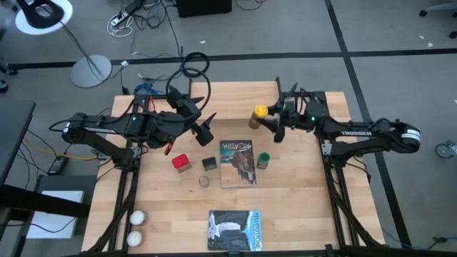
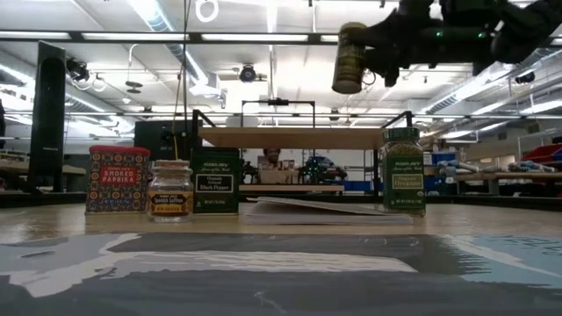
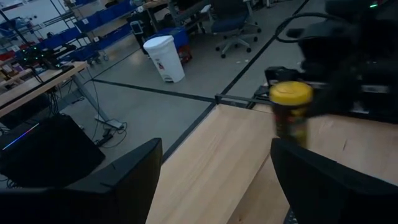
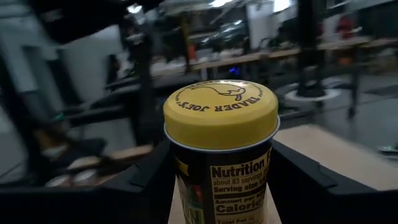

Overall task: Shelf spices
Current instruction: Remove the yellow seasoning bottle on the shelf

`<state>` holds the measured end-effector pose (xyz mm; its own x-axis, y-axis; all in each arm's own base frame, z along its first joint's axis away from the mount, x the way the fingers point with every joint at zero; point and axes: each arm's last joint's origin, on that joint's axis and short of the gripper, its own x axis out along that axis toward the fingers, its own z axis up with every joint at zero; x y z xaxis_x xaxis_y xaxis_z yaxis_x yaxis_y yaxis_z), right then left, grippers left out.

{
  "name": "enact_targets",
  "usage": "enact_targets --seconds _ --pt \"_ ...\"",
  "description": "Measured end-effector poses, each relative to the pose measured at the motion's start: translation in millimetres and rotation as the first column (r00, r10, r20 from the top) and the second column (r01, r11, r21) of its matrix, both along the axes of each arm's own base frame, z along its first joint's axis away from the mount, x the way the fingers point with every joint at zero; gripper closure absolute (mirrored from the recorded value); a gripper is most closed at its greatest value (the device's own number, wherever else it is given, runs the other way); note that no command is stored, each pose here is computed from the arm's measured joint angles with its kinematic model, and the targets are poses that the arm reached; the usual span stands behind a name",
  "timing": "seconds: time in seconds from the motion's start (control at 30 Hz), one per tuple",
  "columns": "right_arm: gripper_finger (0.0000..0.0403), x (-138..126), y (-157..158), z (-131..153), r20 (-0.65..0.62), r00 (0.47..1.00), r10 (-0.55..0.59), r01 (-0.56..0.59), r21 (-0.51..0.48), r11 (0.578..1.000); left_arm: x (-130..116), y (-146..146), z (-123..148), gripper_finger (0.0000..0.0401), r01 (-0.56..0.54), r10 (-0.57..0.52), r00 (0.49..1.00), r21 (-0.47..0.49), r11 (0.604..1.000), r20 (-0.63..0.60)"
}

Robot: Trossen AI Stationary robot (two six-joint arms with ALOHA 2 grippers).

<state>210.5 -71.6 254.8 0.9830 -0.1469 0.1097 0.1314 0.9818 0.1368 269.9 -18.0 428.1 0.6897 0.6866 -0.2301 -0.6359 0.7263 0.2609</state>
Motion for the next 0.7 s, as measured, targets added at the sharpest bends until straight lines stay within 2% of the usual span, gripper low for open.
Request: enact_targets --seconds 0.13,0.3,0.43,0.57,0.7 --pt "0.0193 0.8 19.7 -6.7 -0.108 0.994 0.016 -0.013 0.022 1.0 -0.1 0.0 -0.2 0.0095 0.0 0.0 1.0 0.0 1.0 -0.003" --pt "0.0193 -3.2 35.7 -15.8 -0.248 0.96 -0.126 0.131 0.001 0.991 -0.3 0.0 -0.8 0.0095 0.0 0.0 1.0 0.001 1.0 -0.009" --pt "0.0193 -2.9 48.3 -18.7 -0.279 0.949 -0.145 0.152 0.002 0.988 -0.3 0.0 -0.8 0.0095 0.0 0.0 1.0 0.001 1.0 -0.009" --pt "0.0193 -2.8 53.4 -27.0 -0.344 0.9 -0.267 0.267 -0.047 0.962 -0.3 0.0 -0.7 0.0096 0.0 0.0 1.0 0.0 1.0 -0.008" --pt "0.0193 -0.5 58.6 -34.8 -0.332 0.908 -0.257 0.274 0.005 0.962 -0.3 0.0 -0.7 0.0096 0.0 0.0 1.0 -0.002 1.0 -0.005"
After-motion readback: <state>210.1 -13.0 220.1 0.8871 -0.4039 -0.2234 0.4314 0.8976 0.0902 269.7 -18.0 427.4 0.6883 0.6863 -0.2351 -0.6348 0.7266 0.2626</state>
